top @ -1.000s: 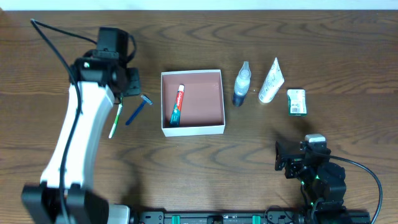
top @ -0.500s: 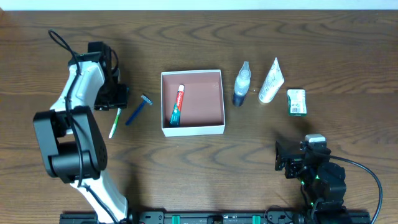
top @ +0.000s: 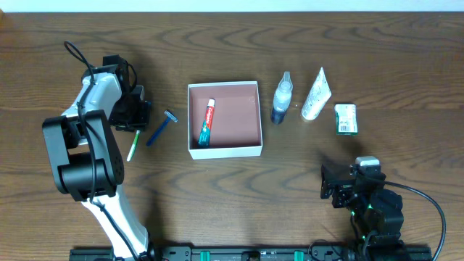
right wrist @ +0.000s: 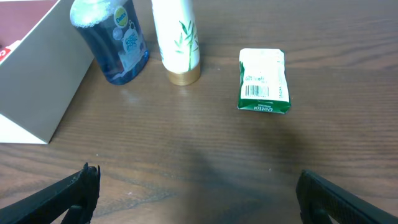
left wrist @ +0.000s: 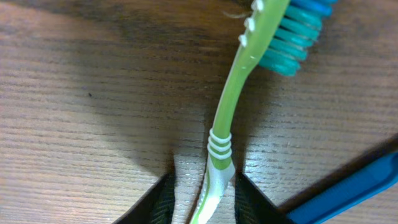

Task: Pack container
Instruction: 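Move left gripper back and grasp the green toothbrush, then place the toothbrush into the box beside the toothpaste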

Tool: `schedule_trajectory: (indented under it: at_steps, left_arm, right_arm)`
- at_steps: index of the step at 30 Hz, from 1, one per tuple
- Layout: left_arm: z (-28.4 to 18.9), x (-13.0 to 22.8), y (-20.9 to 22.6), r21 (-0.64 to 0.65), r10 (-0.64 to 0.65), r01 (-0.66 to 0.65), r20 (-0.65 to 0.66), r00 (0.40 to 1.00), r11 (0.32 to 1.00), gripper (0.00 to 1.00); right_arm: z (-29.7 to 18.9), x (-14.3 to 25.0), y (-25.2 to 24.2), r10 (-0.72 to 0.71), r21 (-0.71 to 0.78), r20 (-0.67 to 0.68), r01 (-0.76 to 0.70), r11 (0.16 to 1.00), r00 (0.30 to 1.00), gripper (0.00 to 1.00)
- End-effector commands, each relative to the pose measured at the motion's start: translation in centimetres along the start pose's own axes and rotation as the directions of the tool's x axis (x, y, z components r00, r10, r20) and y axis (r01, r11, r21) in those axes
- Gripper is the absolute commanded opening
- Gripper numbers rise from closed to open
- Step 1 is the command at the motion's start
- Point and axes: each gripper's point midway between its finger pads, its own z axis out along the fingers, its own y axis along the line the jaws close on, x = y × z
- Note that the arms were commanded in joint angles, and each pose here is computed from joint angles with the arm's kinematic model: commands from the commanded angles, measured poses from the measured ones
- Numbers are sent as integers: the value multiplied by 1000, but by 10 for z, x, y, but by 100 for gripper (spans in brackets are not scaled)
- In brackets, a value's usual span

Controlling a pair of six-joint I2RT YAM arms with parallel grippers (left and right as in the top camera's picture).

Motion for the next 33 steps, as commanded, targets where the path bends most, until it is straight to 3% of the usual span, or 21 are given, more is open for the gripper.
schedule_trajectory:
  at_steps: [1,3,8,14,19,23,27,33]
  left_arm:
    - [8,4,-1,4,12,-12,-26,1000,1000,19]
    - [8,6,-1,5,12,-12,-34,999,1000,6]
    - [-2,9,-1,6,0,0,-43,999,1000,6]
    - [-88,4,-9,8,-123,122,78,989,992,6]
    - [-174,10,-77,175,-74,22,295,953,984,6]
    - [-214,16,-130,235,-52,-52,419,907,971,6]
    - [-212,15,-167,218,-46,-61,452,891,974,6]
    - [-158,12,-189,85,0,-39,419,908,996,6]
  right_arm:
    - [0,0,-4,-12,17,4,12,1000,1000,99]
    - [0,0,-4,-12,17,4,12,1000,1000,99]
    - [0,0,-4,-12,17,4,12,1000,1000,99]
    - [0,0,-4,-12,17,4,12,1000,1000,99]
    - [0,0,-4,-12,17,4,12,1000,1000,99]
    - [0,0,-4,-12,17,4,12,1000,1000,99]
    - [0,0,-4,-12,17,4,12,1000,1000,99]
    - [0,0,-4,-12,17,4,12,1000,1000,99]
